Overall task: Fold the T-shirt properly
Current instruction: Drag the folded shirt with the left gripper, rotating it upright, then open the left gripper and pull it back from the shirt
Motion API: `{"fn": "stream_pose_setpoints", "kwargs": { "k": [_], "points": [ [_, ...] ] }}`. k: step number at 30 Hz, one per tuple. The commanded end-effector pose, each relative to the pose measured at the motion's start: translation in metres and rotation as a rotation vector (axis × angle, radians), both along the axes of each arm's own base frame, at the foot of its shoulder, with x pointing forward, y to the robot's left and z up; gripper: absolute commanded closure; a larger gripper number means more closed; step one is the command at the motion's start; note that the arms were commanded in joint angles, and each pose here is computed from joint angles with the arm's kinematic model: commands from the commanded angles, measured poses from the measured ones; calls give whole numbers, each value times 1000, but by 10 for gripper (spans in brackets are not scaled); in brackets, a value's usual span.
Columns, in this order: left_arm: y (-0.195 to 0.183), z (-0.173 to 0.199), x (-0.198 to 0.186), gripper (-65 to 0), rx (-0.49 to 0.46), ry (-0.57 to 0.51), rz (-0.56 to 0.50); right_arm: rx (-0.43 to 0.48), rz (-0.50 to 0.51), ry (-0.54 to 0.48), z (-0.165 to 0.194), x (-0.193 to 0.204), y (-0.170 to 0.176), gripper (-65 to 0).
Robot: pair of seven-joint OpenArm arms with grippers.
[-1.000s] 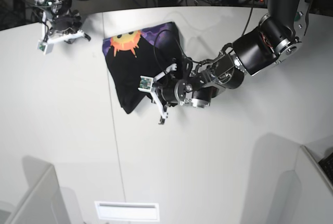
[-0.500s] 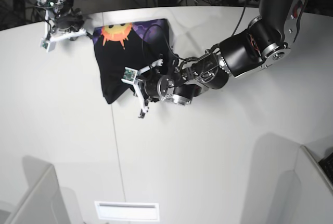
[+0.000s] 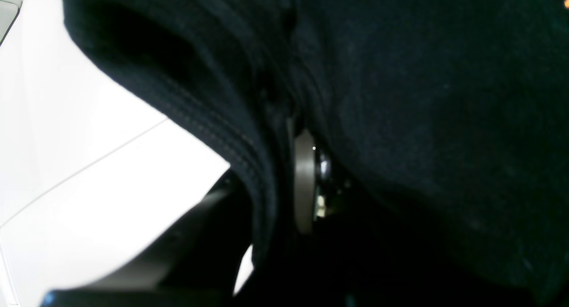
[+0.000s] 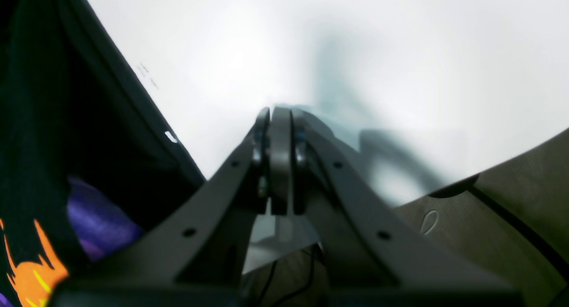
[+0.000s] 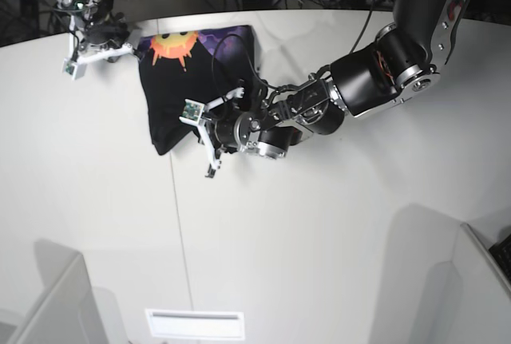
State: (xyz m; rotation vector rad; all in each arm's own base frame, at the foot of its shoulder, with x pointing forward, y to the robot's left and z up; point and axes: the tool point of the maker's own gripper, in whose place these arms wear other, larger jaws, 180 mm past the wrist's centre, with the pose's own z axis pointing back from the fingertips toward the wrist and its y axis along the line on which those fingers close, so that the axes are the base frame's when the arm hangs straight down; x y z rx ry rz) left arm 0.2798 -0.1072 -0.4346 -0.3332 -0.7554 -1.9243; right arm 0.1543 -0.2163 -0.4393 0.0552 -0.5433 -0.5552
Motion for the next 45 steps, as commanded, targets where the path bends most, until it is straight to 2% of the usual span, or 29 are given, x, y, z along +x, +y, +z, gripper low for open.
{"fn": "stream_pose_setpoints", "kwargs": {
  "k": [1,6,7,12,14,16,18,30,32,34,38,41,45],
  "points": [
    [13,-10,-1,0,78,-2,-15,-5,1,-2,2,-1,-1,0],
    [11,-3,8,0,61,-10,8,-5,1,-2,2,-1,-1,0],
    [12,-1,12,-39,54,-14,19,-5,3,-2,2,-1,-1,0],
    [10,9,24,-382,21,-22,58,-5,3,-2,2,-1,-1,0],
    [9,15,31,-481,2,-29,78,-5,4,-2,2,-1,-1,0],
    [6,24,39,-541,-17,-39,90,-4,5,-3,2,-1,-1,0],
    [0,35,48,-561,-38,-56,95,-4,5,-3,2,-1,-1,0],
    [-38,122,100,-558,-225,-173,161,3,22,-6,3,2,5,0],
    [-37,141,114,-558,-258,-176,237,18,69,-1,1,2,20,0],
    [-32,170,127,-555,-336,-144,337,31,113,-13,3,6,35,0],
    [-1,219,145,-546,-470,-93,493,49,163,-31,10,12,55,0],
    [46,230,149,-429,-501,-147,585,61,182,-39,11,14,64,0],
    [102,226,140,-161,-506,-202,691,68,195,-39,11,15,69,0]
  ]
}}
